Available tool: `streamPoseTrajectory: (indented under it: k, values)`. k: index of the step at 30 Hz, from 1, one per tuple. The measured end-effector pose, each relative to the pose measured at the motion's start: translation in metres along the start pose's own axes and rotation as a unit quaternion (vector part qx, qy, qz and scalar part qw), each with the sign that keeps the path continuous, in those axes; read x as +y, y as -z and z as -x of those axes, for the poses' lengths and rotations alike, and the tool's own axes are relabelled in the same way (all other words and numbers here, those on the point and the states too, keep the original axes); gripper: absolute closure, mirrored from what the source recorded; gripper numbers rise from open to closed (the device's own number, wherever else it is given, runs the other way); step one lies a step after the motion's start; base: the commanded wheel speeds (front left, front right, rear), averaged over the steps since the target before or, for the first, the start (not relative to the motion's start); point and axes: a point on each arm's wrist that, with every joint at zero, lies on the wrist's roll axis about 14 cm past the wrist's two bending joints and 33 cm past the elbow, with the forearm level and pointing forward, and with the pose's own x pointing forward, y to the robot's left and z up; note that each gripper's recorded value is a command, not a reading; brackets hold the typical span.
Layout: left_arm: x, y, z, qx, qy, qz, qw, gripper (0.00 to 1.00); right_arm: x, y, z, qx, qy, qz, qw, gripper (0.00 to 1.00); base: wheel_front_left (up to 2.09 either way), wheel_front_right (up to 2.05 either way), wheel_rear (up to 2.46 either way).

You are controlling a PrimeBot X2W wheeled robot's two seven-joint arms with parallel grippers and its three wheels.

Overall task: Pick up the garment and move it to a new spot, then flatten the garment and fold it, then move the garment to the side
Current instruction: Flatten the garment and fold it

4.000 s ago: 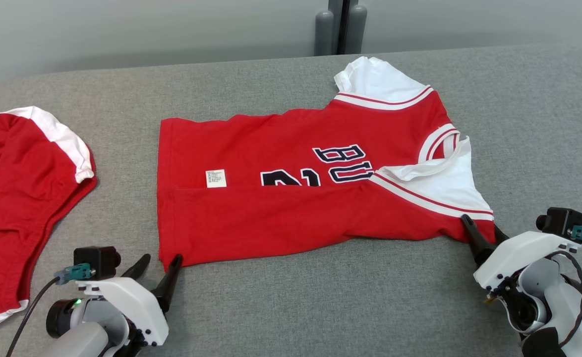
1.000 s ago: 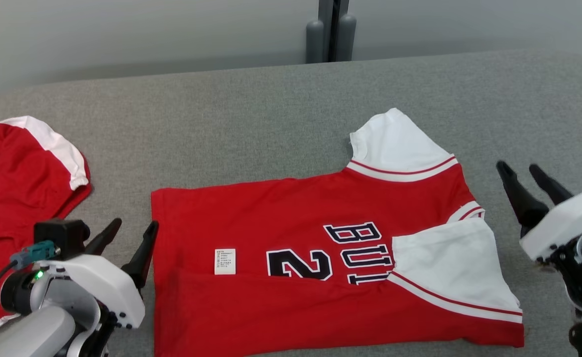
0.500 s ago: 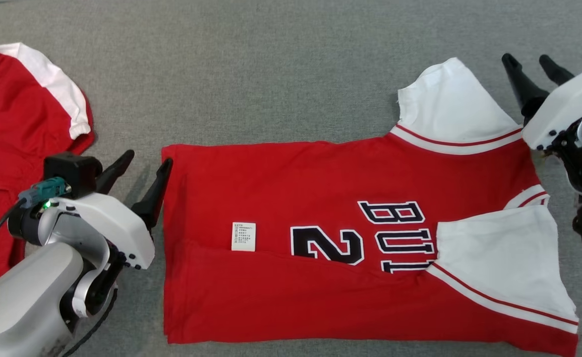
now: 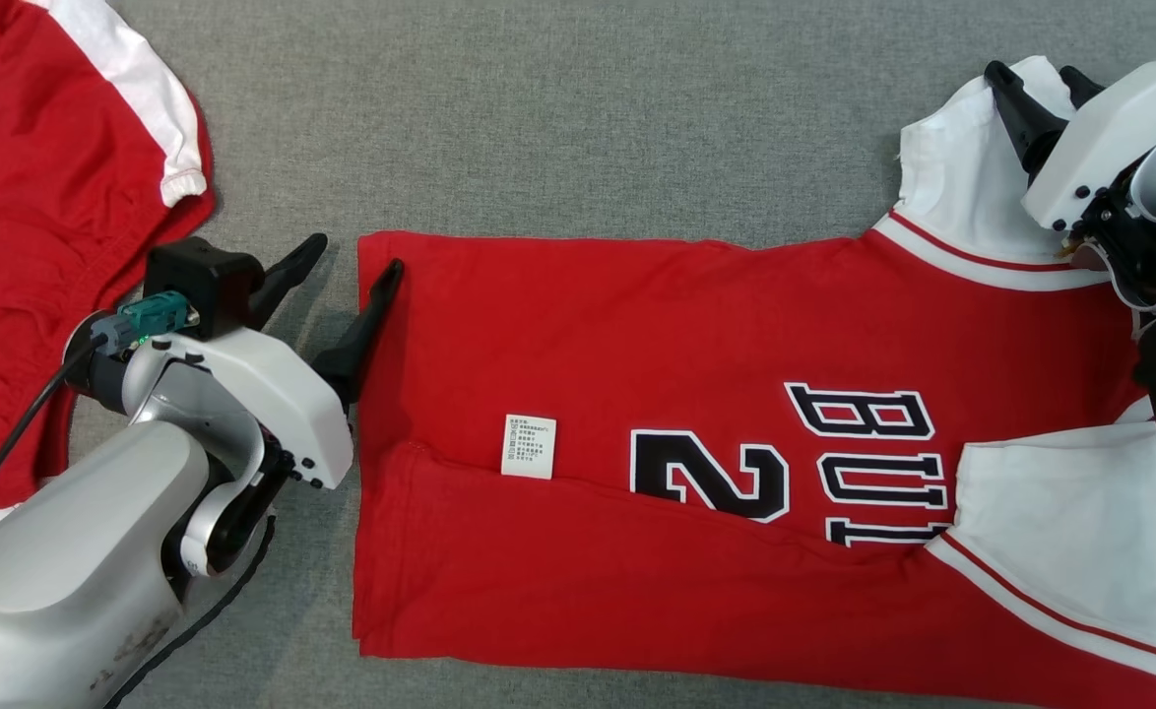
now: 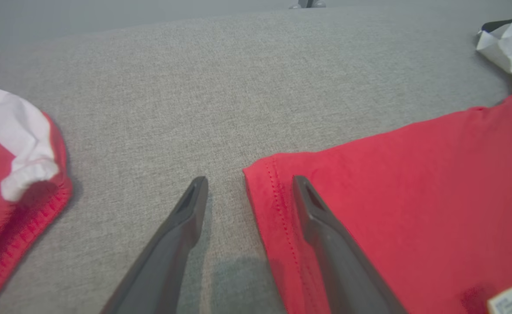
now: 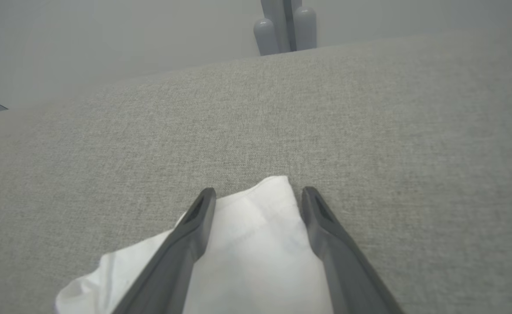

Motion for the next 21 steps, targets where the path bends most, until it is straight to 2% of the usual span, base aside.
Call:
streamPoseTrajectory:
  k: [12, 13, 14, 15, 16, 17, 18, 19, 20, 21]
  values:
    - [-0.002, 0.01, -0.02, 0.037, 0.015, -0.001, 0.999, 0.0, 0.003, 0.008, -0.021, 0.02, -0.003, 0.002, 1.0, 0.0, 0.0, 0.0, 0.0]
    - [-0.003, 0.011, -0.021, 0.039, 0.017, -0.001, 0.999, 0.0, 0.003, 0.009, -0.021, 0.024, -0.002, 0.003, 1.0, 0.17, 0.0, 0.0, 0.0]
    - [-0.003, 0.012, -0.021, 0.041, 0.019, -0.002, 0.999, 0.0, 0.002, 0.01, -0.021, 0.028, -0.002, 0.001, 1.0, 0.44, 0.0, 0.0, 0.0]
    - [-0.004, 0.012, -0.021, 0.043, 0.02, -0.002, 0.999, 0.0, 0.002, 0.01, -0.021, 0.031, -0.002, 0.002, 1.0, 0.57, 0.0, 0.0, 0.0]
    - [-0.004, 0.012, -0.022, 0.043, 0.022, -0.002, 0.999, 0.0, 0.001, 0.009, -0.021, 0.033, 0.0, 0.002, 0.999, 0.67, 0.0, 0.0, 0.0]
    - [-0.004, 0.012, -0.022, 0.043, 0.022, -0.002, 0.999, 0.0, 0.0, 0.01, -0.021, 0.035, 0.001, 0.002, 0.999, 0.67, 0.0, 0.0, 0.0]
    - [-0.005, 0.011, -0.022, 0.042, 0.022, -0.001, 0.999, 0.0, 0.0, 0.011, -0.02, 0.037, 0.001, 0.002, 0.999, 0.77, 0.0, 0.0, 0.0]
    - [-0.006, 0.01, -0.022, 0.042, 0.023, -0.001, 0.999, 0.13, 0.0, 0.011, -0.019, 0.04, 0.001, 0.003, 0.999, 0.8, 0.0, 0.0, 0.0]
    - [-0.006, 0.01, -0.022, 0.041, 0.024, -0.001, 0.999, 0.26, 0.001, 0.011, -0.018, 0.041, 0.0, 0.005, 0.999, 0.88, 0.0, 0.0, 0.0]
    - [-0.007, 0.009, -0.022, 0.04, 0.026, -0.002, 0.999, 0.5, 0.002, 0.011, -0.018, 0.042, -0.001, 0.004, 0.999, 1.0, 0.0, 0.0, 0.0]
